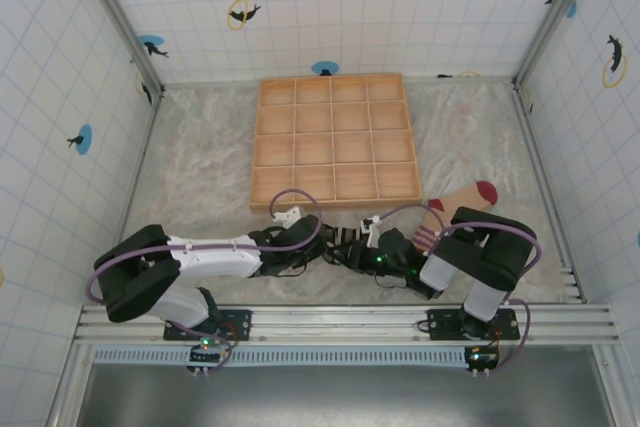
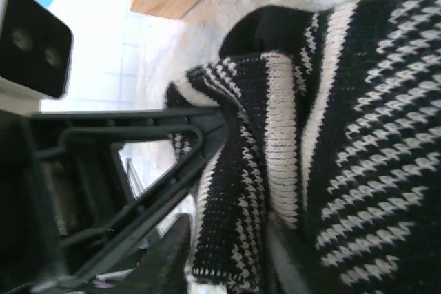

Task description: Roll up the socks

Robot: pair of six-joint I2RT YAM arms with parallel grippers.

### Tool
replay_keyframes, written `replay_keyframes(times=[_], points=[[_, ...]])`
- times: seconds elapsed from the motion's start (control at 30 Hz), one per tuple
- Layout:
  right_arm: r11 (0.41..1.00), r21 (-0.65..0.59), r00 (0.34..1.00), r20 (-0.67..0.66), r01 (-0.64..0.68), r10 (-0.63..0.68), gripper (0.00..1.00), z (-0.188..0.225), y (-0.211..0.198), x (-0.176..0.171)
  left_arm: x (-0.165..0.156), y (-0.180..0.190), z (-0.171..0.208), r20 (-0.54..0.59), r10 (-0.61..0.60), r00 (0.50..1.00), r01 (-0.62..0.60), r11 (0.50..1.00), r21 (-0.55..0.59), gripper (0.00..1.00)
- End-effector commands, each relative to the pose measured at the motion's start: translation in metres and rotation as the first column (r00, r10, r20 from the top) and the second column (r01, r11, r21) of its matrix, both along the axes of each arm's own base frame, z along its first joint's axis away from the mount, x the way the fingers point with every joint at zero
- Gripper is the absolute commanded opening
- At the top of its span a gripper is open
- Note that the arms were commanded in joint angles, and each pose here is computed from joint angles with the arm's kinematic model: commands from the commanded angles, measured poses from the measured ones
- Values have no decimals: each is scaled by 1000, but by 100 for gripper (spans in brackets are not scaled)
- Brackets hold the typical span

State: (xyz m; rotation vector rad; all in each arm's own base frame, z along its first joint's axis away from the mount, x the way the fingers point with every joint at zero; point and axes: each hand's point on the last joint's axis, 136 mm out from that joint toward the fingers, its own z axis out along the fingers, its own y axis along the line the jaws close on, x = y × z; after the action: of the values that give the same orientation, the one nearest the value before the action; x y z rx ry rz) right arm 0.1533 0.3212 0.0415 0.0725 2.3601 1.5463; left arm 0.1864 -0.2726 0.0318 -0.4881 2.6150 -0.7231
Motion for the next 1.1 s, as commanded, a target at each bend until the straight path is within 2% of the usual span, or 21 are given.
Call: replay_keyframes(times=[0.0, 0.1, 0.2, 0.3, 0.4, 0.6, 0.77, 0.83, 0.97, 1.07], points=[[993, -90, 997, 27, -74, 77, 44, -14, -10, -15, -6, 28, -16, -55, 34, 998, -25, 989, 148, 0], [991, -91, 988, 107, -98, 108, 55, 2, -8, -16, -10, 34, -13, -80, 30, 996, -14, 980, 196, 0], [976, -183, 965, 209, -120, 158, 60, 8, -9, -18, -15, 43, -11, -101, 43, 994, -20, 976, 218, 0], [935, -340, 908, 353, -100, 225, 67, 13, -14, -17, -20, 50, -7, -109, 56, 992, -33, 977, 210, 0], [899, -433, 827, 479, -69, 294, 73, 24, -18, -17, -24, 51, -2, -107, 63, 992, -43, 983, 177, 0], [855, -518, 676, 619, -30, 399, 75, 32, -21, -17, -28, 49, 4, -109, 60, 992, -42, 985, 167, 0], [827, -562, 499, 717, 0, 487, 75, 39, -4, -24, -32, 48, 0, -118, 52, 992, -30, 983, 183, 0], [829, -559, 449, 739, -10, 503, 75, 41, 4, -30, -33, 47, 0, -118, 42, 992, -20, 983, 182, 0], [828, -560, 403, 751, -31, 524, 75, 42, 23, -37, -33, 49, 3, -114, 43, 993, -22, 983, 180, 0], [827, -562, 374, 768, 2, 521, 75, 42, 31, -37, -35, 48, 3, -120, 38, 992, -16, 984, 179, 0]])
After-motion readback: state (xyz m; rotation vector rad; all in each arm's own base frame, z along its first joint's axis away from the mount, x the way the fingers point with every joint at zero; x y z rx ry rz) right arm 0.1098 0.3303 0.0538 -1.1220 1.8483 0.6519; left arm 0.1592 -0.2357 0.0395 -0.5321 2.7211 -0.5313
